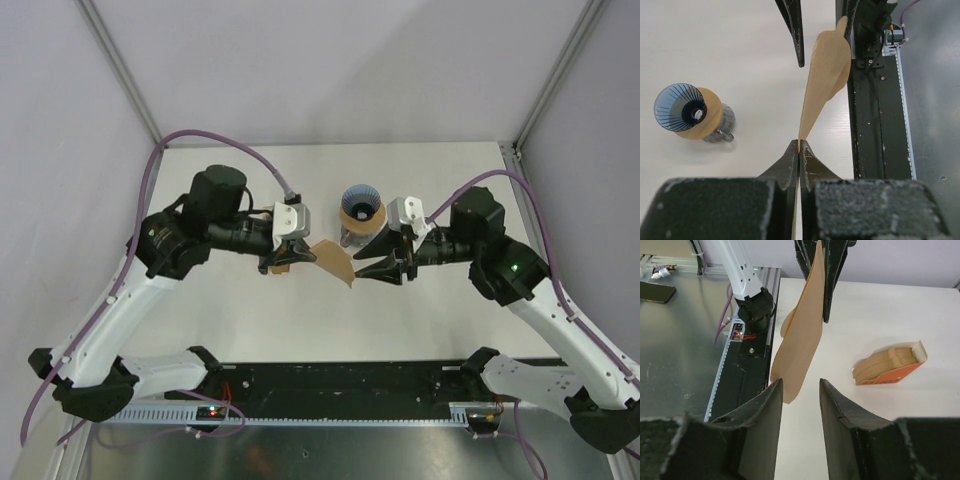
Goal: Place the coffee filter in the dripper
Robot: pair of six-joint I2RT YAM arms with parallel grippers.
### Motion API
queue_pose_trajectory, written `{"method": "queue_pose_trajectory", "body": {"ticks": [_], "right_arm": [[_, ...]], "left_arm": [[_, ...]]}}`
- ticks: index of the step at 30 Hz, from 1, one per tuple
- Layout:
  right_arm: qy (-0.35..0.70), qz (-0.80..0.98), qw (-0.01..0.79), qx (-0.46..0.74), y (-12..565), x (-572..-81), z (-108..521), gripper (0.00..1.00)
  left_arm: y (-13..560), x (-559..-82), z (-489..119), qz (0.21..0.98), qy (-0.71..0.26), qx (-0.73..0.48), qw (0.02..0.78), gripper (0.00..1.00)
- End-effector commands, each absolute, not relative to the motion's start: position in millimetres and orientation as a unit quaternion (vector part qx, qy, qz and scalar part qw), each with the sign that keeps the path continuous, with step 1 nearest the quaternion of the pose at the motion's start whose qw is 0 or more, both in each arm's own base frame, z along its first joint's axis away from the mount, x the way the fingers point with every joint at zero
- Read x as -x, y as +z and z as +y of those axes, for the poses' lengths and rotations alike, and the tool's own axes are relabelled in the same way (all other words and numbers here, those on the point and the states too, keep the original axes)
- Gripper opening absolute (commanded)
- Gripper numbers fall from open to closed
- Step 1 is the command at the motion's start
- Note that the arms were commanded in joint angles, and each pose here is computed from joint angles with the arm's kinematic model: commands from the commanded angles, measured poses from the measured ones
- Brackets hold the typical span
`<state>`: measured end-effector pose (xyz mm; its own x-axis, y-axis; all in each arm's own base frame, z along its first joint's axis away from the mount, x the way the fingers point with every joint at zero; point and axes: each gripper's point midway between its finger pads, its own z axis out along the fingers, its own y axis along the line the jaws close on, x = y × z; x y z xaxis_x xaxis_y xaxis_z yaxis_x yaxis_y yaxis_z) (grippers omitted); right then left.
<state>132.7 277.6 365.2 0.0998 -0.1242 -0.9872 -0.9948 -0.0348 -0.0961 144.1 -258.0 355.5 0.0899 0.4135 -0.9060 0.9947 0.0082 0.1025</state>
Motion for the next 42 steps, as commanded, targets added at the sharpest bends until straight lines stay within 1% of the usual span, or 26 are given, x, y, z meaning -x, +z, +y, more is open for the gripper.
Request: {"method": "queue_pose_trajectory", "body": {"ticks": [1, 5, 10, 13, 18, 23, 28, 33, 38, 42], "right_arm": [[0.436, 0.483, 0.500, 0.571, 372, -127, 269, 0.41], [0.436, 0.490, 0.493, 0.571, 368, -129, 270, 0.41], [0.423, 0.531, 0.468, 0.566, 346, -141, 272, 0.47], [0.417, 0.546, 0.460, 0.563, 338, -145, 276, 0.48], [0.422, 0.537, 0.457, 0.570, 338, -141, 286, 0.55], [0.414, 0.542, 0.457, 0.572, 334, -141, 287, 0.55], [0.397, 0.550, 0.459, 0.573, 330, -143, 281, 0.61], [0.389, 0.548, 0.465, 0.576, 332, -142, 277, 0.63], [0.389, 0.538, 0.473, 0.579, 336, -140, 276, 0.64], [0.393, 0.524, 0.481, 0.583, 342, -137, 276, 0.57]], "left_arm": [[370, -137, -256, 0.549, -0.348, -0.622, 0.436, 0.00], [372, -136, -256, 0.548, -0.350, -0.622, 0.437, 0.00], [373, -135, -256, 0.547, -0.351, -0.622, 0.437, 0.00], [374, -135, -257, 0.546, -0.353, -0.622, 0.437, 0.00], [375, -134, -257, 0.545, -0.354, -0.622, 0.437, 0.00], [376, -133, -257, 0.544, -0.354, -0.622, 0.438, 0.00], [375, -133, -257, 0.543, -0.354, -0.623, 0.438, 0.00], [375, -133, -256, 0.543, -0.354, -0.623, 0.437, 0.00], [374, -132, -256, 0.543, -0.355, -0.624, 0.436, 0.00], [374, -132, -256, 0.542, -0.355, -0.625, 0.436, 0.00]]}}
